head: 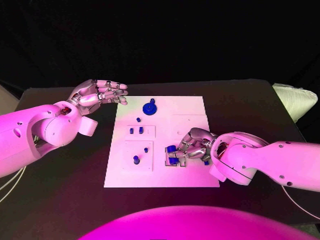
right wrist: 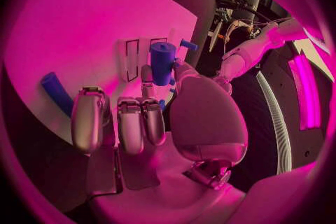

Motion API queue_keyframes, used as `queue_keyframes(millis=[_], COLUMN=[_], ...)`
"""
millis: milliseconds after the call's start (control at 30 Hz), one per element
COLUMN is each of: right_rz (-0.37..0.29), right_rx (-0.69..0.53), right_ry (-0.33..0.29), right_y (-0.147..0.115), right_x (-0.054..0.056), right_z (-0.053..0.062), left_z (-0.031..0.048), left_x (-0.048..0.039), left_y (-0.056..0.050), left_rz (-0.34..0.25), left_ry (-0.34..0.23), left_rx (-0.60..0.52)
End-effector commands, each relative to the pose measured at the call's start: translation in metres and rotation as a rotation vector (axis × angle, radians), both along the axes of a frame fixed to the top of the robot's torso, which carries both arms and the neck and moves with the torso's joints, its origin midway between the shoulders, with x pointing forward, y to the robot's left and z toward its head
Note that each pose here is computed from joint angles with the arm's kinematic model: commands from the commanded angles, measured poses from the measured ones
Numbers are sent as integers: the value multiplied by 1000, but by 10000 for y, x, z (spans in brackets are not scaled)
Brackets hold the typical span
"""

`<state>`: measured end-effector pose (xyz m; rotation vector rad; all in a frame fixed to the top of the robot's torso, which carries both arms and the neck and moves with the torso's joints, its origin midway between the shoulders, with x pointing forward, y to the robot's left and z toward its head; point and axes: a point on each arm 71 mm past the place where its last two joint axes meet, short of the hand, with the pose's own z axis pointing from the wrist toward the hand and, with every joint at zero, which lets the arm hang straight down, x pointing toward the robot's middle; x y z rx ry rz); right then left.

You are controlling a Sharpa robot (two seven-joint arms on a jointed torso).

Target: Assemble the parts on the task board

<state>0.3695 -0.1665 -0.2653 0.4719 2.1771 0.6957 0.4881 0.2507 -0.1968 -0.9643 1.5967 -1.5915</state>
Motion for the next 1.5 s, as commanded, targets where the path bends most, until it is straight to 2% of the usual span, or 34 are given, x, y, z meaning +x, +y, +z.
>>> queue_keyframes(millis=[33, 767, 1200, 1500], right_rz=[15, 5, 15, 20], right_rx=[1, 1, -33, -11], right_ry=[6, 6, -26, -54], right_y=[15, 1, -30, -33], right_x=[-21, -14, 10, 6], right_z=[-4, -10, -8, 20], left_z=[5, 4, 3, 3], left_x=[-5, -4, -3, -3], left_y=[-17, -13, -10, -9], left_rz=[-12, -11, -9, -8], left_ry=[3, 4, 4, 3], left_rx=[-12, -11, -10, -10])
